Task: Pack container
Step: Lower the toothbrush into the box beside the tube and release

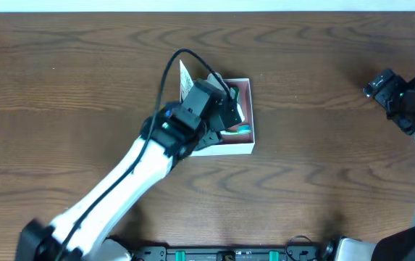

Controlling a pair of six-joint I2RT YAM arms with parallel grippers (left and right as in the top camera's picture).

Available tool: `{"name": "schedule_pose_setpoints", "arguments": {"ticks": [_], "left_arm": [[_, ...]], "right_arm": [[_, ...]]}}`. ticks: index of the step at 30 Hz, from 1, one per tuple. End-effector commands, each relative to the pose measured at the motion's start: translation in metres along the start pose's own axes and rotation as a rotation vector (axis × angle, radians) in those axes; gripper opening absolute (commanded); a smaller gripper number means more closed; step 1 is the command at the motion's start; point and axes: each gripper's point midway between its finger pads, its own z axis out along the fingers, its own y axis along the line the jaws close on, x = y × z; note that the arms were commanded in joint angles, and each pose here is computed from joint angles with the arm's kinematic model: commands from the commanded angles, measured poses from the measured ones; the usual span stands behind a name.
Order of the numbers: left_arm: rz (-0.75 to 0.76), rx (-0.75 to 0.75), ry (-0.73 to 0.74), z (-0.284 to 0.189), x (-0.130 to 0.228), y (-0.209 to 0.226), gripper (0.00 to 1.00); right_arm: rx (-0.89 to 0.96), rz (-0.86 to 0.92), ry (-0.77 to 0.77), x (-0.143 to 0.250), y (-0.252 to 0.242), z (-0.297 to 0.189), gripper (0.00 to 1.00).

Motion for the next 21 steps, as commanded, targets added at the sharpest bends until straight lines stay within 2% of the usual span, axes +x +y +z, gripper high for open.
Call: {"name": "schedule_pose_setpoints", "arguments": {"ticks": [1, 4, 7, 10, 15, 21], "left_arm": [[-0.131, -0.059, -0.118, -0.052, -0.019, 0.005, 0.98], [-0.324, -0.097, -0.166, -0.084, -0.015, 0.012, 0.98], [-0.538, -0.202, -0.160, -0.111, 0.007, 0.029, 0.98], [-0.663, -0.301, -0.137, -0.128, 0.032, 0.046, 0.98], [-0.823, -0.402, -0.088, -0.136, 0.070, 0.074, 0.98], [-1.197, -0.502, 0.022, -0.118, 0.131, 0.108, 0.98]], "right_arm": [[0.002, 0.014, -0.015, -0.005, -0.001, -0.003, 0.99], [0.002, 0.014, -0.015, -0.005, -0.001, -0.003, 0.99], [0.002, 0.014, -0.015, -0.005, -0.001, -0.003, 0.99], [0.002, 0.014, -0.015, -0.005, -0.001, -0.003, 0.99], [0.002, 0.014, -0.015, -0.005, -0.001, -0.003, 0.99], [0.002, 0.014, -0.015, -0.005, -0.001, -0.003, 0.99]]}}
